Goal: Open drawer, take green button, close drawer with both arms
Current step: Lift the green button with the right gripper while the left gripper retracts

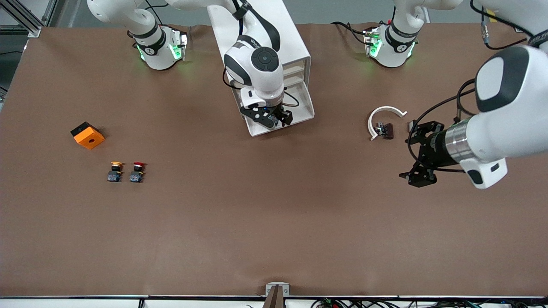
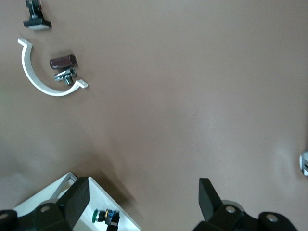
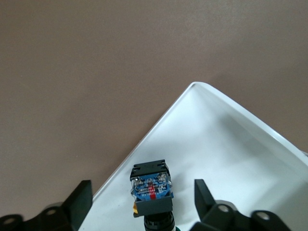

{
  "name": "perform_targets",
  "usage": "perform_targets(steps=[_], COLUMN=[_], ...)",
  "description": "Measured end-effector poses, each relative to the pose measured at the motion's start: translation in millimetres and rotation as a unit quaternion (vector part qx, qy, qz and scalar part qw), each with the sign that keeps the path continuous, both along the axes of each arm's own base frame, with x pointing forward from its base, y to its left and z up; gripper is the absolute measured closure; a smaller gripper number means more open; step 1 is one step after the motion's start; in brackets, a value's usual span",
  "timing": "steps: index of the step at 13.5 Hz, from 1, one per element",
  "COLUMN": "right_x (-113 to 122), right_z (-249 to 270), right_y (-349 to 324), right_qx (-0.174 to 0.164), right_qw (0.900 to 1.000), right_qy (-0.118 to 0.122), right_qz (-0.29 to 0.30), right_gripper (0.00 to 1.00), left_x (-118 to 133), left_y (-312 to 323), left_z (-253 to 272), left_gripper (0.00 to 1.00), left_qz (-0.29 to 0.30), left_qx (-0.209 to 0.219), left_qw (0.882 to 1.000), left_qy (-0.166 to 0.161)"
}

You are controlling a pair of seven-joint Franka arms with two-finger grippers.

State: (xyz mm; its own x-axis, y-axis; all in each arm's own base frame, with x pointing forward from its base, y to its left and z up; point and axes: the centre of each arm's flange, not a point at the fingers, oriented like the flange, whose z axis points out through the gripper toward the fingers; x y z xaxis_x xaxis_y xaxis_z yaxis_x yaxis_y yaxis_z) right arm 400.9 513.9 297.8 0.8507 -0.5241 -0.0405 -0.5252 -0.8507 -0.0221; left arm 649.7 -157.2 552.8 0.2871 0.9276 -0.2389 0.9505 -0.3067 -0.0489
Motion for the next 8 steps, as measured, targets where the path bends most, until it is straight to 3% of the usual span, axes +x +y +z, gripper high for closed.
perform_targets(steps=[1,2,8], right_x=[0.0,-0.1,-9.1], right_z=[0.2,0.3,-6.2], right_y=[0.2,0.5,6.7], right_qx=[0.0,0.0,-0.004], right_qw=[1.0,1.0,1.0], right_qy=[0.0,0.0,0.003], right_qz=[0.0,0.0,0.008], right_gripper=[0.08,0.16,0.18], left_x=[-5.8,-12.3,-39.3], left_y=[2.2,4.0,-19.4], left_z=[12.9,24.2,46.4], left_gripper=[0.0,0.0,0.0], left_qz=[-0.024,-0.051,-0.216], left_qx=[0.005,0.012,0.068], left_qw=[1.0,0.998,0.973], left_qy=[-0.012,-0.02,-0.044])
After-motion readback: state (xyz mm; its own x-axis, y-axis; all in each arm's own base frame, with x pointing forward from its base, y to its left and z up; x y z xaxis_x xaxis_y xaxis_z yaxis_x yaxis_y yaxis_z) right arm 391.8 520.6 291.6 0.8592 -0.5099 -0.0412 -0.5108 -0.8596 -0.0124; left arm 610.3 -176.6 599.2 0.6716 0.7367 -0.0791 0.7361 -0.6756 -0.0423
